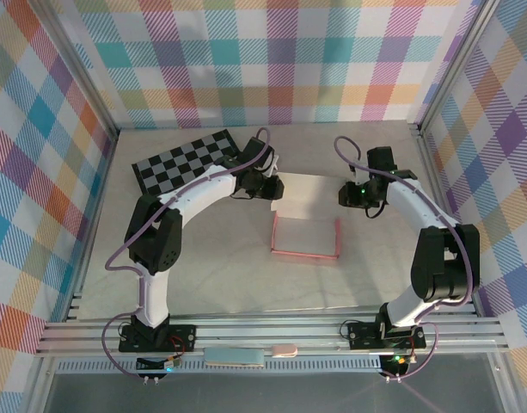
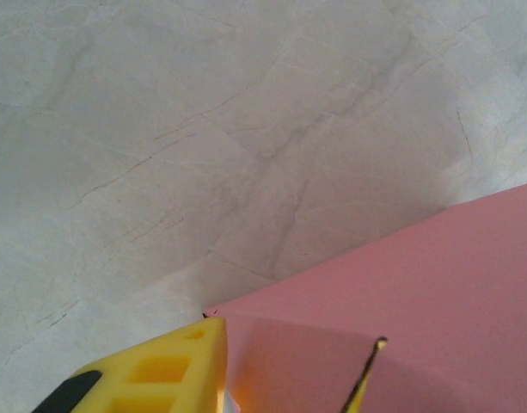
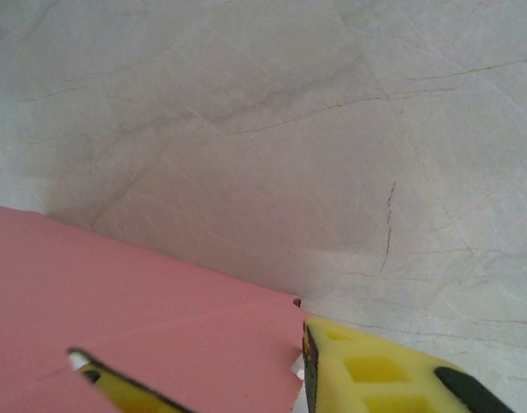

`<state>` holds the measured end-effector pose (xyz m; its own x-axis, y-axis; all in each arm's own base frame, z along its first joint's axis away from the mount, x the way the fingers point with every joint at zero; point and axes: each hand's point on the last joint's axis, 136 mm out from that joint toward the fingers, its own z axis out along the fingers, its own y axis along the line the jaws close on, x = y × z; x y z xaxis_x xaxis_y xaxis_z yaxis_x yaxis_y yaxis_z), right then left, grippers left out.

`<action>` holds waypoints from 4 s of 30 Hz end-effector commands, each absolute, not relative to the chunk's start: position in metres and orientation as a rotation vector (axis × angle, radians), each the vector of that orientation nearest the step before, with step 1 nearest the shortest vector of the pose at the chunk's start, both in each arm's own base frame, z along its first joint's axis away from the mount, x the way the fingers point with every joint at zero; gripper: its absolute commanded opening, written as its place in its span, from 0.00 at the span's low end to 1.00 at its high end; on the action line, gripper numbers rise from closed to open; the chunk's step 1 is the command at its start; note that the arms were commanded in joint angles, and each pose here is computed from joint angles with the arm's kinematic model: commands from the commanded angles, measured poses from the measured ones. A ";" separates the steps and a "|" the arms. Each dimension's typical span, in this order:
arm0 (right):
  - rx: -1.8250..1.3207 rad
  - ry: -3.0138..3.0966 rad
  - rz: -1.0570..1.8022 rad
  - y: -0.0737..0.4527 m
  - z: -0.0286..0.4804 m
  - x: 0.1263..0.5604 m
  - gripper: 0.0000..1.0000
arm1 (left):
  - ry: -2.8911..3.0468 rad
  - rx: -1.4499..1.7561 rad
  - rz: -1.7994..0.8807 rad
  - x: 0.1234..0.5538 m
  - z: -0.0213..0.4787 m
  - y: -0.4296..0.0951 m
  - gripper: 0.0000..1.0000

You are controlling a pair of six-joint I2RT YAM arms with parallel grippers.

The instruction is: Fold the paper box

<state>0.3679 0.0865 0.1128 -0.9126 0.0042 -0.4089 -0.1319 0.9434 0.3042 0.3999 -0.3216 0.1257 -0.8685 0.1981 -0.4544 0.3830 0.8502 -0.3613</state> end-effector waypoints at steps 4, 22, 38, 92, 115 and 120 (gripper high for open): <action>-0.135 2.624 0.517 0.094 0.126 0.381 0.20 | 2.652 0.402 -0.589 0.401 0.121 -0.324 0.14; -0.076 2.626 0.358 0.111 0.129 0.387 0.00 | 2.624 0.240 -0.453 0.417 0.136 -0.312 0.00; 0.172 2.365 0.524 0.170 0.139 0.455 0.00 | 2.407 -0.074 -0.457 0.488 0.158 -0.273 0.00; 0.203 2.416 0.477 0.167 0.108 0.419 0.23 | 2.260 0.040 -0.446 0.451 0.082 -0.263 0.00; 1.056 2.234 0.924 0.153 0.205 0.349 0.59 | 2.276 0.064 -0.357 0.447 0.077 -0.266 0.00; 1.414 2.081 1.025 0.163 0.221 0.369 0.59 | 2.277 0.068 -0.342 0.446 0.077 -0.269 0.00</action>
<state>0.3581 0.1579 0.2066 -0.5492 0.8277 -0.1157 0.4871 0.4295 0.7604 0.4652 -0.2687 0.1073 -0.5855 -0.1422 -0.7981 0.1600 0.9448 -0.2857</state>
